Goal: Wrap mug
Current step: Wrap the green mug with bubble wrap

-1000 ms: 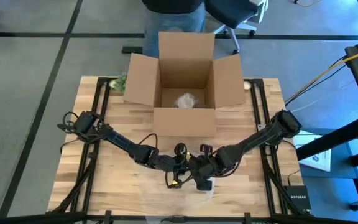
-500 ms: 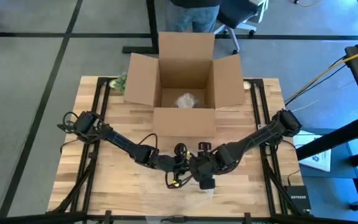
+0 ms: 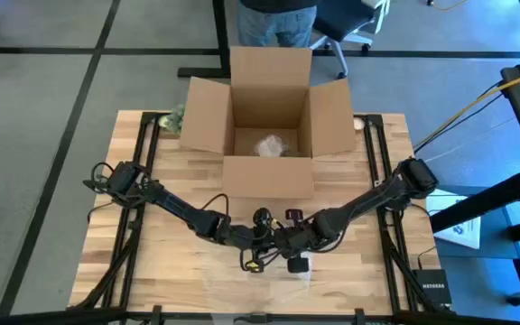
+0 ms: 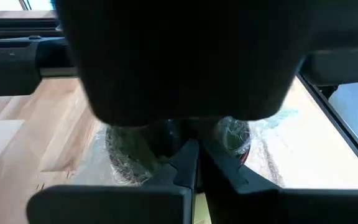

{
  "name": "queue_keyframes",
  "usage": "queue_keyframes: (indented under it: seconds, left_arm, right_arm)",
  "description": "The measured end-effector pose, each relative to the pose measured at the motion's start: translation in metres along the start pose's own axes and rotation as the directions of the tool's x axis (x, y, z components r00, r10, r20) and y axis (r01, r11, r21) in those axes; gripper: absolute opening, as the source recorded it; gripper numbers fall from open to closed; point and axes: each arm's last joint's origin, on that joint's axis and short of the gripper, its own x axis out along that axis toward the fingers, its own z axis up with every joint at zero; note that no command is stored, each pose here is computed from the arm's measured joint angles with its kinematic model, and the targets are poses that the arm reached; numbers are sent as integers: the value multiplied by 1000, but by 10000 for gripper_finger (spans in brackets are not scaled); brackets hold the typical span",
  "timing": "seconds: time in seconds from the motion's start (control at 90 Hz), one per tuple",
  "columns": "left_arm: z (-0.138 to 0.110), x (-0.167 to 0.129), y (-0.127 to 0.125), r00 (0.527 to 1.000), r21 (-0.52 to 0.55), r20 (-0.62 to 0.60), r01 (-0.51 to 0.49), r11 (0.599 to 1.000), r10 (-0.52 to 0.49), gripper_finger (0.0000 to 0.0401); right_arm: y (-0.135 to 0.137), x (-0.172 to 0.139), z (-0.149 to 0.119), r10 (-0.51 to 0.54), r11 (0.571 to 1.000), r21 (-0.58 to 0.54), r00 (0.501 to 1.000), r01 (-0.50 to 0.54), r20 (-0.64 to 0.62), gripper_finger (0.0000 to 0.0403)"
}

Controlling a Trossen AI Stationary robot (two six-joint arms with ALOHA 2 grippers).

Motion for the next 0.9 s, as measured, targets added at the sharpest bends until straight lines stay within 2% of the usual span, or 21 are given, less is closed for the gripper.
queue_keyframes:
  seconds: [0.2, 0.367, 0.489, 0.722, 0.789, 0.9]
  left_arm:
    - [0, 0, 0, 1000, 1, -1, 1, 1000, -1, 0]
    - [0, 0, 0, 1000, 1, -1, 1, 1000, -1, 0]
    - [0, 0, 0, 1000, 1, -1, 1, 1000, -1, 0]
    - [0, 0, 0, 1000, 1, -1, 1, 1000, -1, 0]
    - [0, 0, 0, 1000, 1, -1, 1, 1000, -1, 0]
    - [0, 0, 0, 1000, 1, -1, 1, 1000, -1, 0]
  right_arm:
    - [4, -15, 12, 17, 1000, 14, 1000, -17, -3, 77]
    - [7, -34, 20, 41, 999, 15, 998, -40, -53, 148]
    - [7, -48, 24, 27, 1000, 10, 996, -27, -90, 183]
    - [7, -52, 25, 3, 1000, -30, 995, -6, -96, 198]
    - [5, -46, 23, -32, 999, -36, 997, 30, -71, 195]
    - [4, -29, 17, -31, 999, -37, 999, 30, -33, 184]
